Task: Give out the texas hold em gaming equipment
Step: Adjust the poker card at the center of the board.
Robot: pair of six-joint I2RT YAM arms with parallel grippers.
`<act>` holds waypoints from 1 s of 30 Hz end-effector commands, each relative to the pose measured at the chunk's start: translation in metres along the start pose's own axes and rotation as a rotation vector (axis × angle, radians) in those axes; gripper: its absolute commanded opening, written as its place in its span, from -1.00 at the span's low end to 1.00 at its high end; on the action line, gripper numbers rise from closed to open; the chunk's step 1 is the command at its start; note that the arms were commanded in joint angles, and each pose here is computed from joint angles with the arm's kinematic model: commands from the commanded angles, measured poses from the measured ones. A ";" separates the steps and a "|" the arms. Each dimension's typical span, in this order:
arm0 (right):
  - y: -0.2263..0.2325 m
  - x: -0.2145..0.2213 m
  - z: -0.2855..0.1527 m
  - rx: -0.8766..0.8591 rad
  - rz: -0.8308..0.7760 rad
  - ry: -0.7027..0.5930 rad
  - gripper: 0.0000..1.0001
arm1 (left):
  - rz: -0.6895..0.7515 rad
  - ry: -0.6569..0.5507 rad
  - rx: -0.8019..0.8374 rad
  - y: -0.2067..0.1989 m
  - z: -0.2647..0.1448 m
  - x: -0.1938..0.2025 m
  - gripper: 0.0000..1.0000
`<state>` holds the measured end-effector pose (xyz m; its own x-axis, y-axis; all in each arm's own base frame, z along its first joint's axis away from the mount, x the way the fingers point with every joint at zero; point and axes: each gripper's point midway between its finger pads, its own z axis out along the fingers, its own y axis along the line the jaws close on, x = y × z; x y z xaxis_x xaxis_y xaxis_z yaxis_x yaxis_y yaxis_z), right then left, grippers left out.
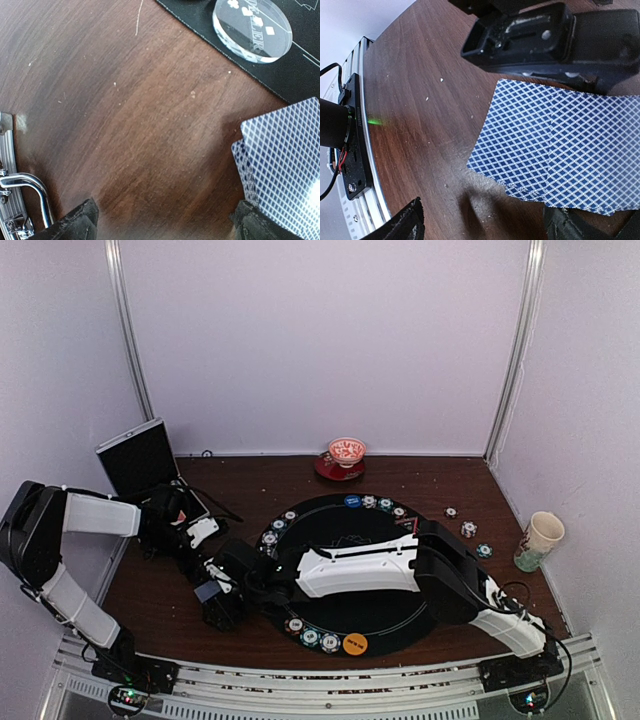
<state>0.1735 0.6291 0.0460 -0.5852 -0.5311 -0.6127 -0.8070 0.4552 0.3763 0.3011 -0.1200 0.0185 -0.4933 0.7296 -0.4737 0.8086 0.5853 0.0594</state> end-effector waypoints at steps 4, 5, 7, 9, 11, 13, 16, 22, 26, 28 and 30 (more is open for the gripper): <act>-0.016 0.001 0.008 0.042 -0.004 0.005 0.67 | -0.001 -0.009 0.028 -0.005 -0.002 0.000 0.96; -0.016 0.001 0.008 0.043 -0.006 0.005 0.67 | -0.003 -0.008 0.021 -0.004 -0.002 0.001 0.96; -0.017 0.002 0.009 0.046 -0.005 0.009 0.67 | -0.006 -0.007 0.000 0.000 -0.003 0.000 0.96; -0.018 0.003 0.008 0.047 -0.004 0.013 0.67 | -0.011 -0.005 -0.023 0.005 -0.003 0.000 0.96; -0.017 0.005 0.006 0.046 -0.002 0.015 0.67 | -0.013 -0.004 -0.043 0.009 -0.004 -0.001 0.96; -0.015 0.002 0.000 0.040 -0.001 0.008 0.67 | -0.015 -0.004 -0.060 0.012 -0.004 -0.002 0.96; -0.016 0.008 -0.007 0.042 0.003 0.012 0.68 | -0.018 -0.001 -0.084 0.017 -0.005 -0.002 0.96; -0.015 0.012 -0.018 0.041 0.004 0.014 0.68 | -0.033 -0.005 -0.115 0.028 -0.008 -0.004 0.96; -0.012 0.014 -0.024 0.031 0.004 0.014 0.70 | -0.041 -0.014 -0.144 0.036 -0.014 -0.005 0.96; -0.009 0.015 -0.029 0.025 0.003 0.013 0.72 | -0.044 -0.025 -0.163 0.040 -0.021 -0.006 0.96; -0.005 0.010 -0.038 0.014 0.002 -0.002 0.74 | -0.046 -0.042 -0.188 0.046 -0.031 -0.007 0.96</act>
<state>0.1694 0.6061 0.0446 -0.5809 -0.5386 -0.6103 -0.8098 0.4578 0.3669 0.3161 -0.0993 0.0250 -0.5309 0.7068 -0.4676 0.7503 0.6485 0.1285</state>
